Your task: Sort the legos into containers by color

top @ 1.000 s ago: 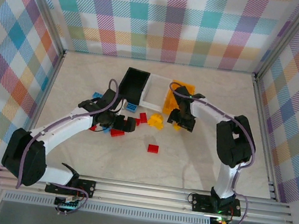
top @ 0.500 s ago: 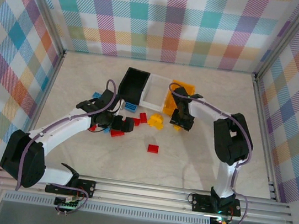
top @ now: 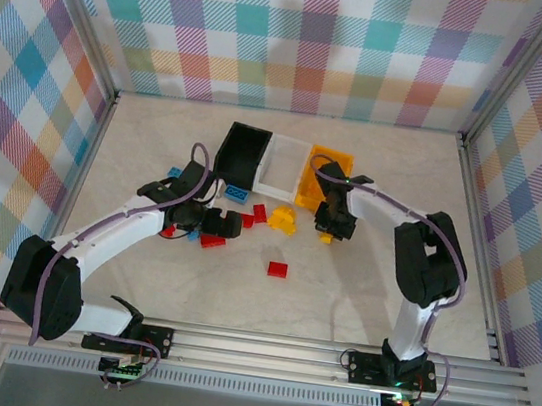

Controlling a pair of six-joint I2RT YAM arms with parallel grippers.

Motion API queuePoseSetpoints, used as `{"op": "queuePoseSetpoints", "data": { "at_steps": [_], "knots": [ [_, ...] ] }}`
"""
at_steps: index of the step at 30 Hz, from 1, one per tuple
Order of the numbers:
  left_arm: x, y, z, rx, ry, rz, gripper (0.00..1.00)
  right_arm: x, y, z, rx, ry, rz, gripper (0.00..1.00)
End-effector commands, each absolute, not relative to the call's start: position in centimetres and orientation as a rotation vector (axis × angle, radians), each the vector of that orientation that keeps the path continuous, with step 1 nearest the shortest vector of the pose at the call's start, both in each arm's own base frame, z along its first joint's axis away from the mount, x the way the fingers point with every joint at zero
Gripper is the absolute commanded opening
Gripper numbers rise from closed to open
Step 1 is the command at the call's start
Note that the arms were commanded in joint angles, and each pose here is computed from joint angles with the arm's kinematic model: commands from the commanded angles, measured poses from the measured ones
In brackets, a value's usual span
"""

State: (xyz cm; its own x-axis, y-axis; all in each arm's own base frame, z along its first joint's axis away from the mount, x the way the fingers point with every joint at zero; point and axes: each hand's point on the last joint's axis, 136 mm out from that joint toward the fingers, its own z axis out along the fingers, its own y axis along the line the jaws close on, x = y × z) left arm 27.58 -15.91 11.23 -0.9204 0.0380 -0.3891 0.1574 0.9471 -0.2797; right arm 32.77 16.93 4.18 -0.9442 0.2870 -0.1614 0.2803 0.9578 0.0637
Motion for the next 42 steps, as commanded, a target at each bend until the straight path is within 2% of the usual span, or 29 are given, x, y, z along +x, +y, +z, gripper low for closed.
{"op": "queuePoseSetpoints", "data": {
  "at_steps": [1,7,14,21,27,33,37,42],
  "knots": [
    [27.3,-15.4,10.6,0.126,2.739,-0.423,1.0,31.5,16.9,6.8,0.368,2.94,0.098,0.25],
    [27.4,-15.4,10.5,0.114,2.737,-0.432,1.0,32.8,17.9,11.6,0.301,2.843,0.217,0.26],
    [27.7,-15.7,10.6,0.099,2.741,-0.446,1.0,38.6,20.1,15.6,0.186,2.725,0.249,0.28],
    [27.3,-15.3,11.0,0.11,2.748,-0.422,1.0,44.3,21.2,13.0,0.152,2.734,0.228,0.3],
    [26.7,-14.8,11.4,0.128,2.75,-0.403,1.0,46.8,20.8,10.7,0.176,2.744,0.206,0.34],
    [26.1,-15.1,11.4,0.145,2.758,-0.426,1.0,46.8,20.1,11.9,0.147,2.727,0.202,0.59],
    [25.8,-16.5,11.6,0.218,2.758,-0.445,1.0,45.7,20.4,14.6,0.097,2.7,0.266,0.64],
    [24.7,-19.9,11.6,0.362,2.779,-0.452,1.0,41.4,20.5,17.0,0.075,2.706,0.416,0.69]
  ]
}}
